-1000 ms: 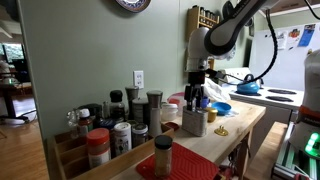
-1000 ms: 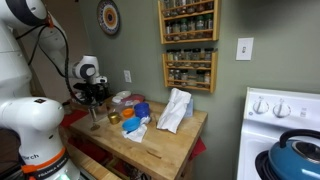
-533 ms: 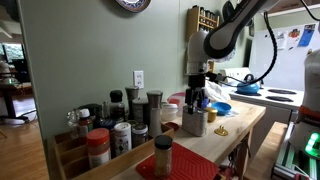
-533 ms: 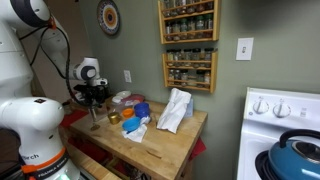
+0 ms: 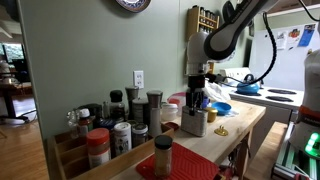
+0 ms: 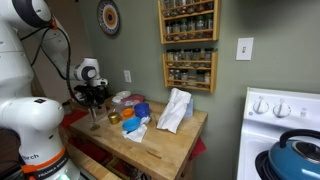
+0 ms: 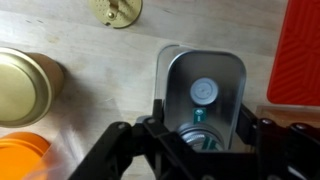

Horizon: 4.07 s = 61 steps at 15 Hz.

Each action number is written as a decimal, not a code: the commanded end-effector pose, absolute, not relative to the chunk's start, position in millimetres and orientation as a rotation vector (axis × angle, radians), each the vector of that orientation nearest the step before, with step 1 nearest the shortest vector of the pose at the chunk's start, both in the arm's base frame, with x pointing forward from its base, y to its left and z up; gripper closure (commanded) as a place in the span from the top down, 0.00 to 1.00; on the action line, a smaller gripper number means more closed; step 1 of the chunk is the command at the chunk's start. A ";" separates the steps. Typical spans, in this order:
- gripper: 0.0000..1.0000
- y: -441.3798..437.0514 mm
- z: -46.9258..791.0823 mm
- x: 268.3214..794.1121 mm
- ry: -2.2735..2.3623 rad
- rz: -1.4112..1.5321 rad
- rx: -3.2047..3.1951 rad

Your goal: Turn the metal tin to the left

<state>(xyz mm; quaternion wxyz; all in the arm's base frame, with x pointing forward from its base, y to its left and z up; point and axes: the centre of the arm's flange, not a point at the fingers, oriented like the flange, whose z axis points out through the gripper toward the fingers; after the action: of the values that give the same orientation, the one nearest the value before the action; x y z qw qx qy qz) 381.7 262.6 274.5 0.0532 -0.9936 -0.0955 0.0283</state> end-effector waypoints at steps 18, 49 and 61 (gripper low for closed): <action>0.67 284.3 337.7 400.8 -1.355 0.079 -2.847; 0.92 277.3 278.9 388.9 -2.308 0.144 -2.180; 1.00 265.1 371.8 399.0 -1.803 0.049 -2.557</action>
<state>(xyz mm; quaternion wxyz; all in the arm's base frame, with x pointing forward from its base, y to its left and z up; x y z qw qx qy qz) 403.4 268.9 342.0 -0.0036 -0.7729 -0.6343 0.0133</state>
